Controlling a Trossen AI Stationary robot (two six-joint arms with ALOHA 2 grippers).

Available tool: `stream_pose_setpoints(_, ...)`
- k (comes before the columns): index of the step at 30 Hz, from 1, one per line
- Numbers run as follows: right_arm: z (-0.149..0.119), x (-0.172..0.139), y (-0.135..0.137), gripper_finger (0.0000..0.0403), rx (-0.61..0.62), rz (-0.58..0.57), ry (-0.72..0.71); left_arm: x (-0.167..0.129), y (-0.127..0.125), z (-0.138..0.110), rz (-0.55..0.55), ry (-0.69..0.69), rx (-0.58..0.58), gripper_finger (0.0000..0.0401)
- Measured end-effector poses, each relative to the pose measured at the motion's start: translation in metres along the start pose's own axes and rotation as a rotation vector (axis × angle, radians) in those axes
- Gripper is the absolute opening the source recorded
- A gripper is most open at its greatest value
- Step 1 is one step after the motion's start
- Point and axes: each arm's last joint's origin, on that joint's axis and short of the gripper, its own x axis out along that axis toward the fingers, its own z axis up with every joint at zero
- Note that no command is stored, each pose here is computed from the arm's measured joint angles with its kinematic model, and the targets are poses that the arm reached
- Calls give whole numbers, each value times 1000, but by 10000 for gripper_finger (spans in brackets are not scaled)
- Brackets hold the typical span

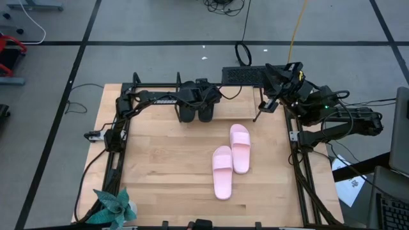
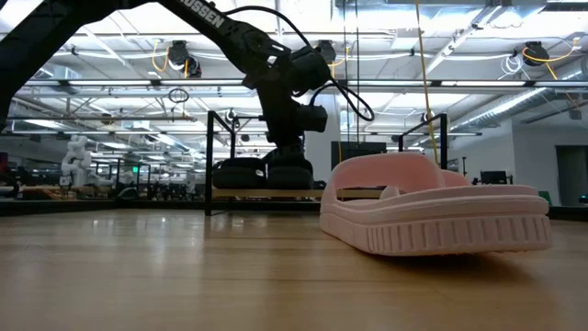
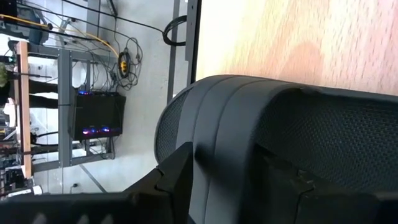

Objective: Pick and place slides into the shelf
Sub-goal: Put the black slide on the shelf, then put the bottom pink slide on the shelf

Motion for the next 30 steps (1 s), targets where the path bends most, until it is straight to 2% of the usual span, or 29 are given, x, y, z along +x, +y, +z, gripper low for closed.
stream_pose_setpoints(9,0,0,0,98,4,2,5,-4,-5,3,6,-3,13,150)
stream_pose_setpoints(30,-1,0,0,98,29,5,10,-40,-8,10,-10,-52,1,150)
